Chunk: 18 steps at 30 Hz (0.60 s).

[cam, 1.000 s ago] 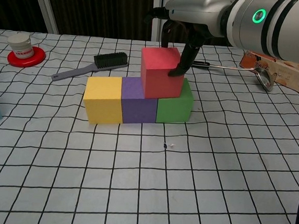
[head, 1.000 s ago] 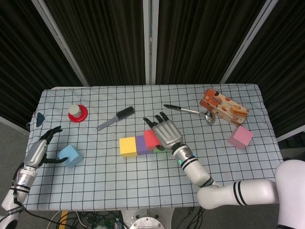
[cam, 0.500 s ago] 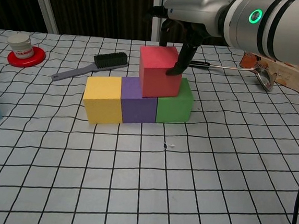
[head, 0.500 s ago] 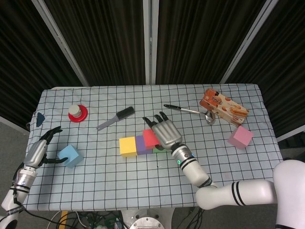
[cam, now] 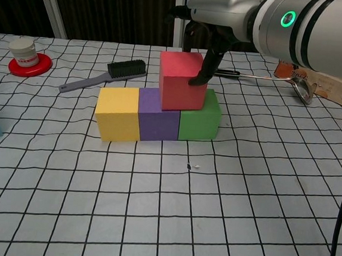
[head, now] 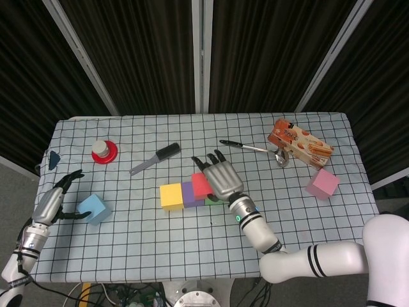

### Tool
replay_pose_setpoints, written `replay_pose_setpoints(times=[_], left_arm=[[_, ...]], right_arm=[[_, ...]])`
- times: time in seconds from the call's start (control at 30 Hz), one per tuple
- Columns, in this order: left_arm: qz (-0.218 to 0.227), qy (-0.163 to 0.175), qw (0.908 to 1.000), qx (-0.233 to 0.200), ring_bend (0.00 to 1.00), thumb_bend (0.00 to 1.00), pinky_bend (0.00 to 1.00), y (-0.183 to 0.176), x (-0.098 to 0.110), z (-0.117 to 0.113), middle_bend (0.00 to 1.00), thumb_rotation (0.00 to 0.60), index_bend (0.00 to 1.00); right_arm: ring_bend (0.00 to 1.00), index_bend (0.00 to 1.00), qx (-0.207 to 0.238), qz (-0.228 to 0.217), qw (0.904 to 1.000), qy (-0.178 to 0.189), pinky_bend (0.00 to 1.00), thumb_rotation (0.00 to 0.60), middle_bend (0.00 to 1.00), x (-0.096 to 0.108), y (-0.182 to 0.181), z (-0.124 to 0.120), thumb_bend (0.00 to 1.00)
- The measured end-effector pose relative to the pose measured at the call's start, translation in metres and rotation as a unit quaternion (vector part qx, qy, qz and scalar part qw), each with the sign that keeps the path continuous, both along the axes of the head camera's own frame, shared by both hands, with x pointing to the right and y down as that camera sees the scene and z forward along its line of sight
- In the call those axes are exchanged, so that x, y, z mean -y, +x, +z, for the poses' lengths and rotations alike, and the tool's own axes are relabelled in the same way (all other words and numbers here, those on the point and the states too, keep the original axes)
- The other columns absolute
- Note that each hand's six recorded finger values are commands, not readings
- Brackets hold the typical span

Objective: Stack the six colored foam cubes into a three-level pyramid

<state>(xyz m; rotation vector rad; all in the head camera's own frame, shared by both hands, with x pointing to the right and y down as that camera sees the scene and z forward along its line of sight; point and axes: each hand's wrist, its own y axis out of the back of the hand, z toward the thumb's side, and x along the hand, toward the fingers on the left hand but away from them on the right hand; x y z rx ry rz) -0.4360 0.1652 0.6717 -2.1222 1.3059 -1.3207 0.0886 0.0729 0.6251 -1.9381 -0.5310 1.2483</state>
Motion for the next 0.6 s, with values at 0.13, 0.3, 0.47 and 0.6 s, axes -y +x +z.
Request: replay_pose_setpoints(times=[0.13,0.3,0.47,0.6], left_arm=[[0.001,0.000,1.0000,0.000,0.06,0.02,0.12,-0.0001,0.0004,-0.0001,0.12,0.600,0.06],[0.000,-0.001,1.0000,0.000,0.06,0.02,0.12,-0.0006,0.0002,0.0000,0.12,0.600,0.06],[0.000,-0.002,1.0000,-0.002,0.06,0.02,0.12,-0.0006,0.0000,0.0002,0.12,0.600,0.06],[0.000,-0.002,1.0000,-0.003,0.06,0.02,0.12,-0.0009,-0.0003,-0.0001,0.12,0.600,0.06]], right_arm=[[0.09,0.00,-0.001,0.000,1.0000,-0.002,0.00,0.600,0.53,-0.0015,-0.0011,0.0006,0.21],[0.09,0.00,-0.001,-0.002,1.0000,-0.003,0.00,0.600,0.53,-0.0016,-0.0024,0.0000,0.21],[0.09,0.00,-0.002,-0.001,1.0000,-0.003,0.00,0.600,0.53,-0.0025,-0.0031,0.0000,0.21],[0.09,0.00,-0.004,-0.001,1.0000,-0.002,0.00,0.600,0.53,-0.0035,-0.0037,0.0002,0.21]])
